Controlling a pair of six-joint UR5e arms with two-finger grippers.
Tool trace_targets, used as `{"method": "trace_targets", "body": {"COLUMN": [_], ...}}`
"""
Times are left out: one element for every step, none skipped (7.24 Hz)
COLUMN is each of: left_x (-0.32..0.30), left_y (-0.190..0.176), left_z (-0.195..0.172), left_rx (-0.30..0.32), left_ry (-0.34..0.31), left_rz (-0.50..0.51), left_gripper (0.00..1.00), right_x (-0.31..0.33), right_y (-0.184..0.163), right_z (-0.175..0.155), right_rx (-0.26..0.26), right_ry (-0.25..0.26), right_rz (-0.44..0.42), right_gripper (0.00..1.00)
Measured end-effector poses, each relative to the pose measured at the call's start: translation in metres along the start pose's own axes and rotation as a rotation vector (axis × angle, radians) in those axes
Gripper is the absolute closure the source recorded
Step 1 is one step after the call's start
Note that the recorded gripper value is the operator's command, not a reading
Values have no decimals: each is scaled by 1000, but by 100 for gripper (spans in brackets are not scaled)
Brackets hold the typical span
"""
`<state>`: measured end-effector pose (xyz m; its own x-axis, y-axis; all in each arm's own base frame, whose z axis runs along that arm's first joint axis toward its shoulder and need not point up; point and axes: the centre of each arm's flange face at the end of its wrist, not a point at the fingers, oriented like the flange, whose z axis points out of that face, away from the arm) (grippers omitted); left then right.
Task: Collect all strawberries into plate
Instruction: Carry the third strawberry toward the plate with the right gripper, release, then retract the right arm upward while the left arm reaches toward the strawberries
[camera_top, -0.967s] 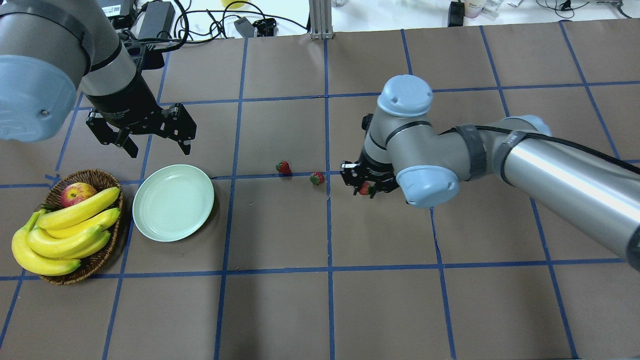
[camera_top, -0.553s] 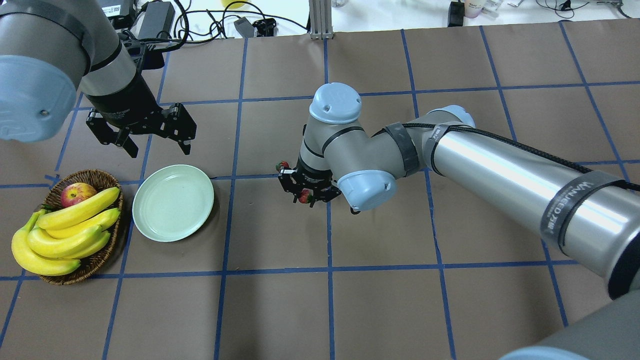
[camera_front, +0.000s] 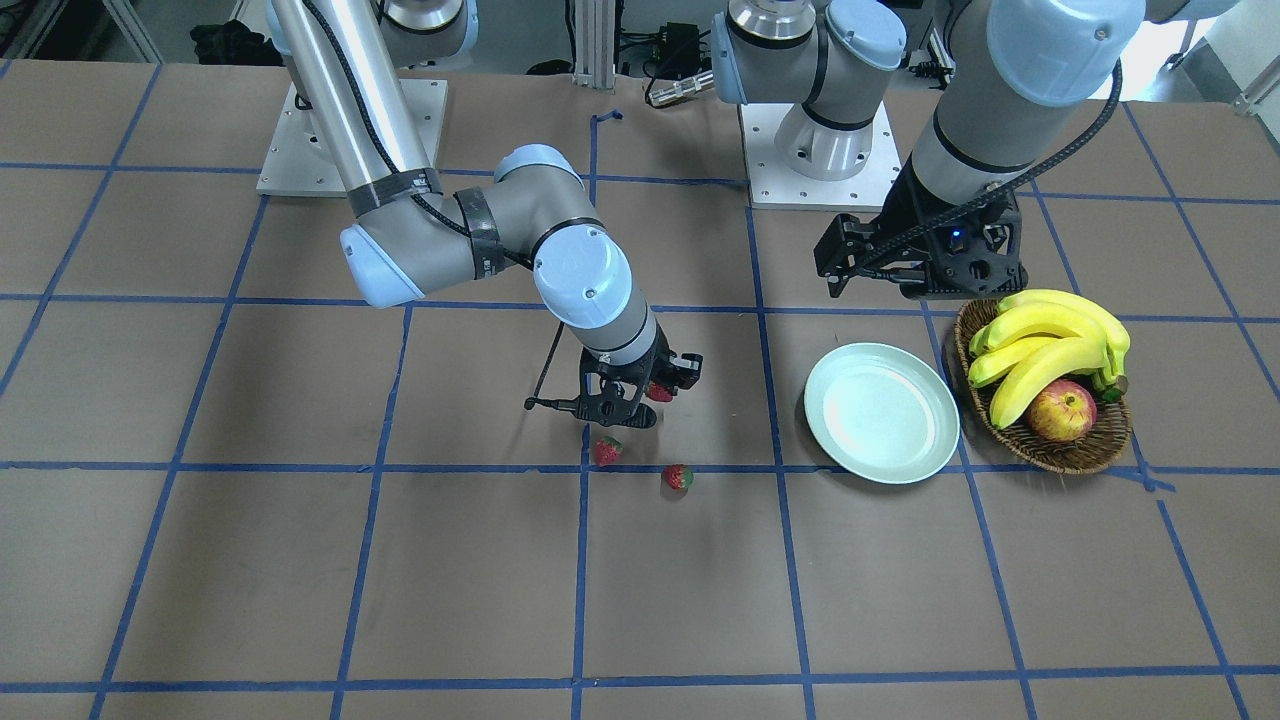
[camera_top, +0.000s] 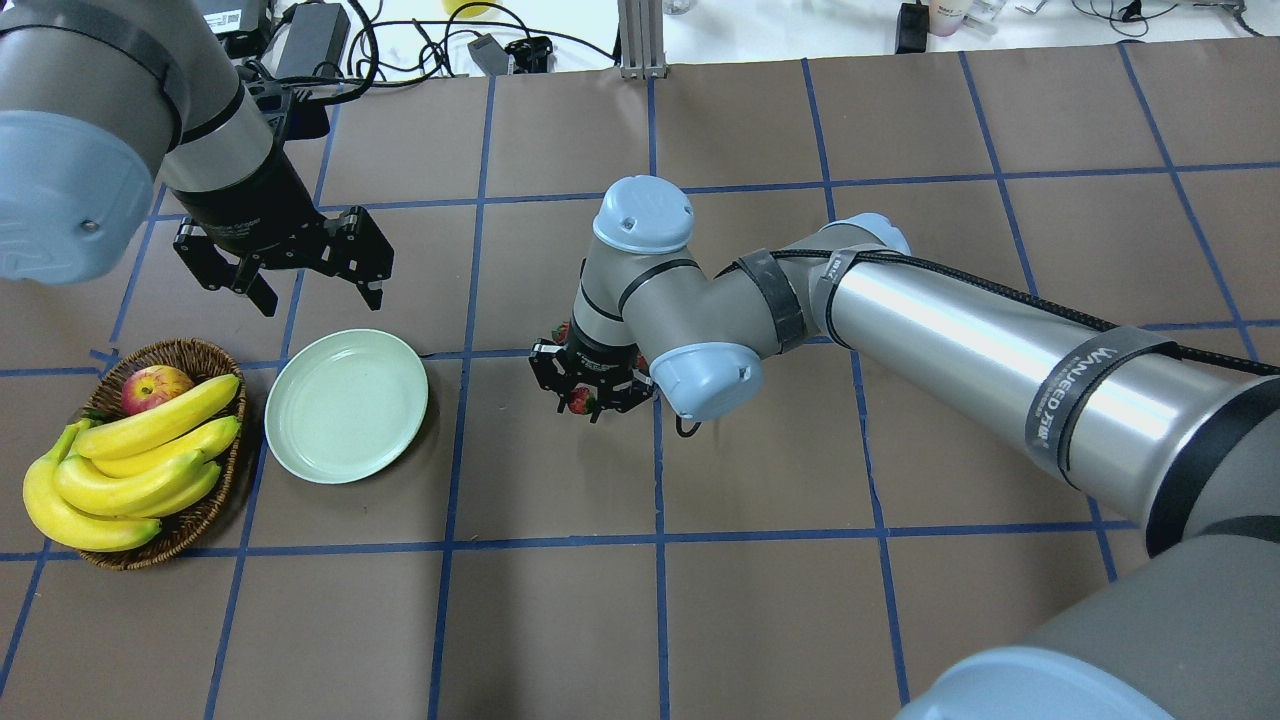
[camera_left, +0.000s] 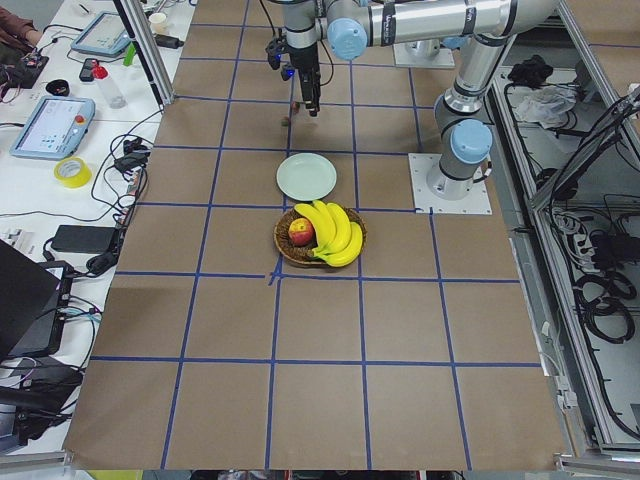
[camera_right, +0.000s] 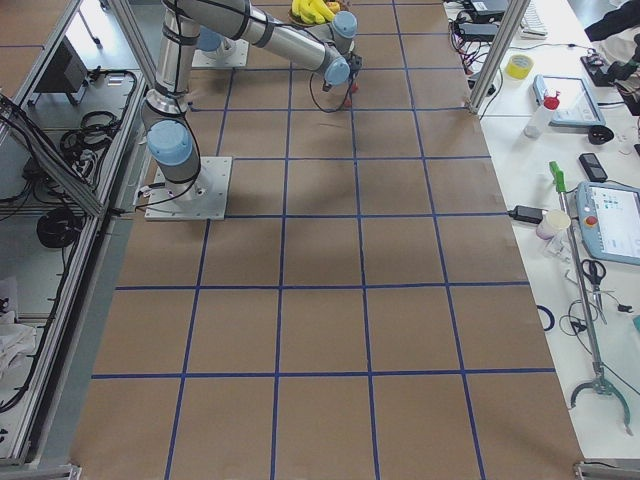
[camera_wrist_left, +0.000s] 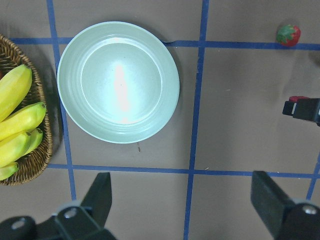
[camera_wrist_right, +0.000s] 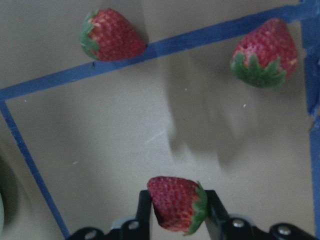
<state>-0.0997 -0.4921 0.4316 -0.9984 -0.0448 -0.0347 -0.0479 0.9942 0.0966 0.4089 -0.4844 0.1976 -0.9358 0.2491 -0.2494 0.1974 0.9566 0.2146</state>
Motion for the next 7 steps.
{"method": "trace_targets", "body": {"left_x": [0, 0, 0, 0, 0, 0, 0], "left_y": [0, 0, 0, 0, 0, 1, 1], "left_z": [0, 0, 0, 0, 2, 7, 12], "left_rx": [0, 0, 1, 0, -5, -14, -23], "left_ry": [0, 0, 1, -1, -5, -6, -6], "left_rz": [0, 0, 0, 1, 2, -1, -9], "left_gripper": [0, 0, 0, 0, 0, 0, 0], "right_x": [0, 0, -2, -2, 0, 7, 20], "right_y": [0, 1, 4, 8, 14, 17, 18], "right_z": [-1, -5, -16, -35, -65, -103, -148], "right_rx": [3, 11, 24, 55, 96, 125, 148], "right_ry": [3, 6, 4, 16, 54, 98, 144], "right_rz": [-1, -4, -10, -25, -50, -71, -81], "right_gripper": [20, 20, 20, 16, 3, 0, 0]}}
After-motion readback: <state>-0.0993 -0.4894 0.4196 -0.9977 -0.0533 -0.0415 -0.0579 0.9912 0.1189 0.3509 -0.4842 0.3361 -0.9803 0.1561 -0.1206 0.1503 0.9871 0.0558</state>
